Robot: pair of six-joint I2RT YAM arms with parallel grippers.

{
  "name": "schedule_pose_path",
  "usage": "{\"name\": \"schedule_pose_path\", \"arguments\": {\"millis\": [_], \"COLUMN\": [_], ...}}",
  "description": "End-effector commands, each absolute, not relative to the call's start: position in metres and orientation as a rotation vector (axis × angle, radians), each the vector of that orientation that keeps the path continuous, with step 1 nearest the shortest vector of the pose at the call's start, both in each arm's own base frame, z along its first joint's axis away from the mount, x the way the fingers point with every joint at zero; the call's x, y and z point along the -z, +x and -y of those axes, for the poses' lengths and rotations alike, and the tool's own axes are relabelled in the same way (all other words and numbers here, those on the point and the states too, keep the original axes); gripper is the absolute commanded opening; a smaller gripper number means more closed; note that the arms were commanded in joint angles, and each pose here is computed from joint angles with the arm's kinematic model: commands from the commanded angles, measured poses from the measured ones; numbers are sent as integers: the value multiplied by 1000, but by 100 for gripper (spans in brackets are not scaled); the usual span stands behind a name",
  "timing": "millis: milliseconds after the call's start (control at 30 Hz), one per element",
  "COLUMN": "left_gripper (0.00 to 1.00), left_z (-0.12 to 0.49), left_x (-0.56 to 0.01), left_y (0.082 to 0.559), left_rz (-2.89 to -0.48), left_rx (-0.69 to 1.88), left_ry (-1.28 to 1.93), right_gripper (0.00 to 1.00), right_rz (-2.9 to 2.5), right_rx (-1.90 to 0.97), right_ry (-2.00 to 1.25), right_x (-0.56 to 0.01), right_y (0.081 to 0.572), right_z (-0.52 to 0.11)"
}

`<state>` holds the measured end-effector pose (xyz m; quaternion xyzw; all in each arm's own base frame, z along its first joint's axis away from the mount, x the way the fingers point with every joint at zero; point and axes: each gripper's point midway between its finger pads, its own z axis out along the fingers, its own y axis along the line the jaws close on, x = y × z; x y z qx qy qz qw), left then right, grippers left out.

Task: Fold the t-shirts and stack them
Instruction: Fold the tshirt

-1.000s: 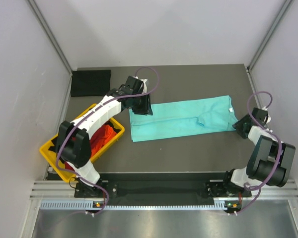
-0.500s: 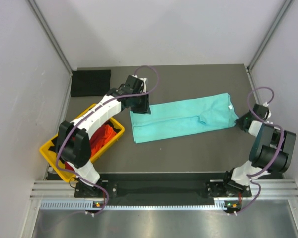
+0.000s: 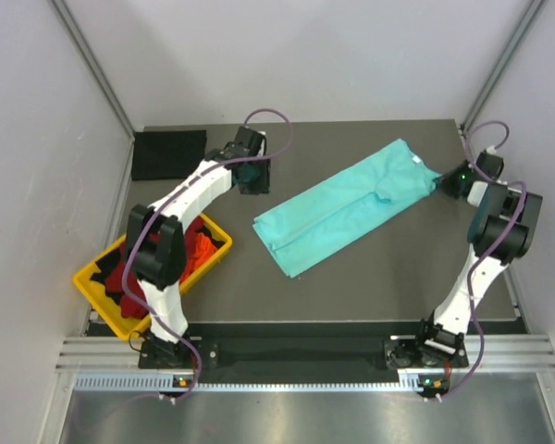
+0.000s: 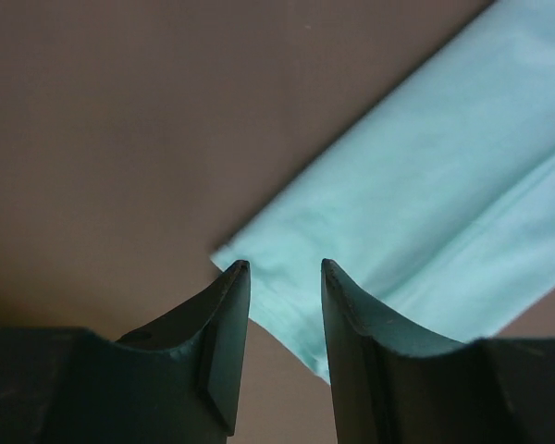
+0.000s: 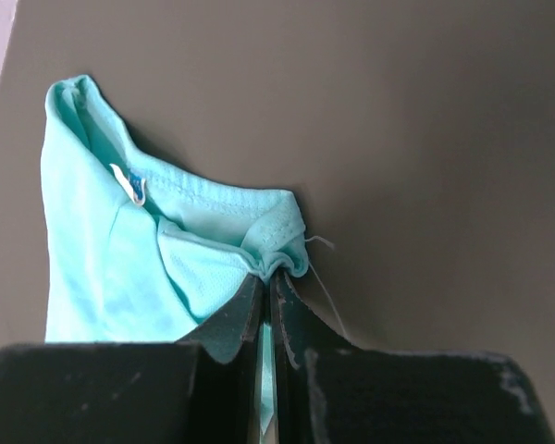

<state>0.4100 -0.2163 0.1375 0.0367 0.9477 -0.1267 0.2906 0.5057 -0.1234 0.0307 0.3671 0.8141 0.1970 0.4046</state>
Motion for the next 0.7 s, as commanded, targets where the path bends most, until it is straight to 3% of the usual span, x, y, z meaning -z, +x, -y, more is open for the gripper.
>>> {"name": "schedule_pose_path", "arguments": {"millis": [0, 267, 367, 500, 667], "left_gripper": [42, 46, 47, 48, 48], "left_z": [203, 202, 212, 214, 228], "left_x": [-129, -69, -54, -40, -44], "left_y": [437, 447, 444, 437, 423], "left_rz": [-2525, -2680, -2722, -2763, -2763], "left_rx": [282, 339, 397, 423, 529], "left_ry": [111, 146, 202, 240, 280], "right_gripper": [0, 2, 11, 32, 45], "right_rz": [-2027, -1981, -1974, -1982, -2001], "right_rx": [-579, -715, -728, -696, -633], "right_ry": [833, 695, 686, 707, 772], "right_x": [-48, -56, -55, -64, -79], "right_y": [552, 625, 636, 625, 598], "right_z": [122, 107, 104, 107, 116]}}
